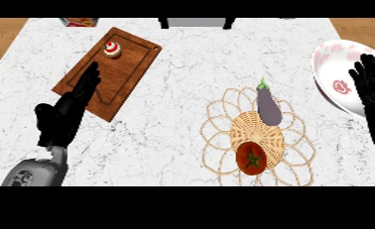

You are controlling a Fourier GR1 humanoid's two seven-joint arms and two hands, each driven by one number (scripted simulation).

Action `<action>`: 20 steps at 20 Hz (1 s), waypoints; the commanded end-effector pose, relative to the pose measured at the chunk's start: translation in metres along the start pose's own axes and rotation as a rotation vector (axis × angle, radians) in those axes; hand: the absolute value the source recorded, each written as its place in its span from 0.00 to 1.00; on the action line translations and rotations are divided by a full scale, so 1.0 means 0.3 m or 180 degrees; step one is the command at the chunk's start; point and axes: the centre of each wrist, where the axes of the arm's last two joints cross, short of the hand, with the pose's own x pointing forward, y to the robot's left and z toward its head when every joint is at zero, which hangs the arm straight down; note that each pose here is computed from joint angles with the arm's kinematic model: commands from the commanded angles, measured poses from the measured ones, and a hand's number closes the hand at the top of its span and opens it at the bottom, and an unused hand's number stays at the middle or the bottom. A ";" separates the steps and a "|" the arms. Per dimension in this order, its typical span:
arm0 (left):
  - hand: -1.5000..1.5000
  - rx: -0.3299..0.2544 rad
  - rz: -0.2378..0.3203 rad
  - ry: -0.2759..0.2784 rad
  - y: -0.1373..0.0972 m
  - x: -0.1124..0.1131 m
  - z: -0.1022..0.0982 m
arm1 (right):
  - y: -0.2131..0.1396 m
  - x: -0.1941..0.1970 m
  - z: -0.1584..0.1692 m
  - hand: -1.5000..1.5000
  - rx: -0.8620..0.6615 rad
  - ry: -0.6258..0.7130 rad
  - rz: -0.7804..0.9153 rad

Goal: Pick the tomato from the placemat and place it in the bowl

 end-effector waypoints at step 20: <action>0.50 0.0979 -0.0001 -0.0004 0.232 -0.038 0.056 | 0.248 0.083 0.708 0.00 -0.1306 -0.0090 0.1956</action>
